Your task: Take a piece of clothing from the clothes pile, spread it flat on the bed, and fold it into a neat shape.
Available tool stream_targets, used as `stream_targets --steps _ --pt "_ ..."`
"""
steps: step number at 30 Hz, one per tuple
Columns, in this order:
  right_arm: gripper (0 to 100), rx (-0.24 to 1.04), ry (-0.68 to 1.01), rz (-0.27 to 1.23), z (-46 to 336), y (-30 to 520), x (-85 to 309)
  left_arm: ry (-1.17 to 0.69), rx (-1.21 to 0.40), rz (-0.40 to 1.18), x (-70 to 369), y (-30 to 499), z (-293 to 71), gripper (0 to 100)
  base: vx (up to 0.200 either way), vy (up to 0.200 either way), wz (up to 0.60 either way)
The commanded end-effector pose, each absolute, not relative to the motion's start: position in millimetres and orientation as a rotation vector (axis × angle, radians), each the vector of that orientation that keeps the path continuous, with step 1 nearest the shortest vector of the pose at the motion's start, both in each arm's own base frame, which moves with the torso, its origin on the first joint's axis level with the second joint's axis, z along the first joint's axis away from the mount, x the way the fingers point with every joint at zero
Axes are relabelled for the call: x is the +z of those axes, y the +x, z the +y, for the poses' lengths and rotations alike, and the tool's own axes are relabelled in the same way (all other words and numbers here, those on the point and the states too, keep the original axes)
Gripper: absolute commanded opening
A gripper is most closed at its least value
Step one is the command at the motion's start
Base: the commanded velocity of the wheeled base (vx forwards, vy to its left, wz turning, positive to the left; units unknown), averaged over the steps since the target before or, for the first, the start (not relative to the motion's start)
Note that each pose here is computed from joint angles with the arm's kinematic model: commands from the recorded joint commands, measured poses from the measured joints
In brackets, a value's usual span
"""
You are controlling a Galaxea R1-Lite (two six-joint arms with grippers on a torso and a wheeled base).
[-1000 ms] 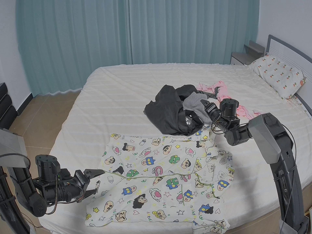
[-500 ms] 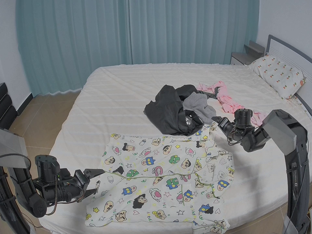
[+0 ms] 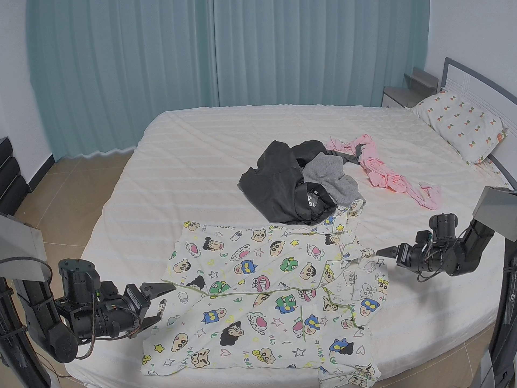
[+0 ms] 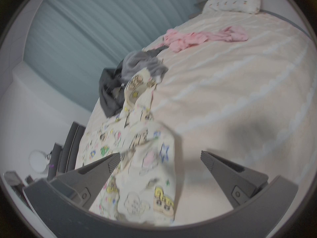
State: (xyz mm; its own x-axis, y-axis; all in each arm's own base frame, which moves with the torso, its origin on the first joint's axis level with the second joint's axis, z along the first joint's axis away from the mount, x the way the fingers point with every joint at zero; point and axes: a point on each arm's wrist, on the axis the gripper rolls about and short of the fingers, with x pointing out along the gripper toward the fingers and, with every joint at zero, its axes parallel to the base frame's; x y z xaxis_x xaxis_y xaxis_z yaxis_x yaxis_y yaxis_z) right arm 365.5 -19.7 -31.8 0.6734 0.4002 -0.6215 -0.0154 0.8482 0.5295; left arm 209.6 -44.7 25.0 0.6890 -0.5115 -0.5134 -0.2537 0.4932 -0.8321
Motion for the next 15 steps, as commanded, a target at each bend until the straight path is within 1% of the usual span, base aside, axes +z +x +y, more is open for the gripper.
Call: stream_targets --steps 1,6,15 --pt "100 0.279 0.51 0.855 -8.0 353.4 -36.1 -1.072 -0.185 0.844 24.4 208.5 -46.4 100 0.0 0.0 0.0" --pt "100 0.312 0.488 0.902 8.7 352.0 -44.9 -1.072 -0.185 0.844 24.4 208.5 -46.4 100 0.0 0.0 0.0" --pt "100 0.306 0.455 0.911 13.0 350.7 -47.9 -1.072 -0.187 0.841 24.7 208.9 -46.5 100 0.0 0.0 0.0"
